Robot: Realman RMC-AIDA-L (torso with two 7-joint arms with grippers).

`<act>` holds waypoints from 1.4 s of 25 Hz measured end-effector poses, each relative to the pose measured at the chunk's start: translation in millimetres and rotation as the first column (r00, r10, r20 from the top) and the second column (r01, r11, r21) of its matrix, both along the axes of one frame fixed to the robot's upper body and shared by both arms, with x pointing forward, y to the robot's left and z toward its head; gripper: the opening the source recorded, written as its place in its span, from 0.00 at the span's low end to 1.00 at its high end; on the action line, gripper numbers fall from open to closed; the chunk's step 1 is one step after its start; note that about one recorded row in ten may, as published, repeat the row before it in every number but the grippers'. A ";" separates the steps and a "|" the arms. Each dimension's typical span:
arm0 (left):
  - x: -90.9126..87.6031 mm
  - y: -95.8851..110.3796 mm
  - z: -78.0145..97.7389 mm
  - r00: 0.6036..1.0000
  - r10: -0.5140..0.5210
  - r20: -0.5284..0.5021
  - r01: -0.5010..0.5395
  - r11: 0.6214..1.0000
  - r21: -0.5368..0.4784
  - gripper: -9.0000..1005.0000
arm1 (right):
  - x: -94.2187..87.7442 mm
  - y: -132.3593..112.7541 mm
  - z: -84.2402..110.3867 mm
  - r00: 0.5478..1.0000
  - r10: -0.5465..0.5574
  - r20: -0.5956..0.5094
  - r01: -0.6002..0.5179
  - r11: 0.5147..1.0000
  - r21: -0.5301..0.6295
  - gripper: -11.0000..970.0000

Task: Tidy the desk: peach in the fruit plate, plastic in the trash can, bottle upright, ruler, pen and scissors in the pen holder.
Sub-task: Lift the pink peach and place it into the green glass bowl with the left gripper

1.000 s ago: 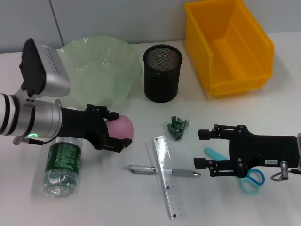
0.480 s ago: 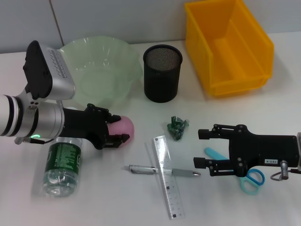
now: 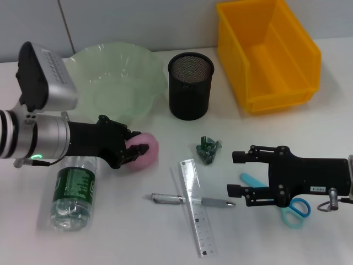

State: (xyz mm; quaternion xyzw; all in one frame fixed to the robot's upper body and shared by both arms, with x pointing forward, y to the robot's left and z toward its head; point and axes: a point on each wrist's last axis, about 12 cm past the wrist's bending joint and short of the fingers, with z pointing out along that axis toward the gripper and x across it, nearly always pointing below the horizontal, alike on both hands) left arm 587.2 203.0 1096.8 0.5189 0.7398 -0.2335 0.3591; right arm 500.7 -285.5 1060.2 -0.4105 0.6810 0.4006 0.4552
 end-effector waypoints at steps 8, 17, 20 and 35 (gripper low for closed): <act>-2.3 15.0 38.5 0.999 0.052 0.004 -0.048 0.955 -0.292 0.25 | 0.5 0.5 0.2 1.000 -0.001 -0.005 0.001 1.000 0.002 0.79; 34.0 41.1 14.9 0.875 0.483 -0.002 -0.442 0.800 -0.406 0.19 | -0.3 -0.2 0.7 1.000 -0.005 -0.005 0.005 1.000 0.011 0.79; 42.2 40.6 3.3 0.840 0.542 -0.035 -0.515 0.775 -0.365 0.16 | -0.8 -0.2 0.5 1.000 -0.006 -0.006 0.006 1.000 0.014 0.79; 42.9 39.1 -3.2 0.826 0.560 -0.065 -0.544 0.762 -0.352 0.43 | -0.9 -0.1 0.8 1.000 -0.005 -0.005 0.005 1.000 0.015 0.78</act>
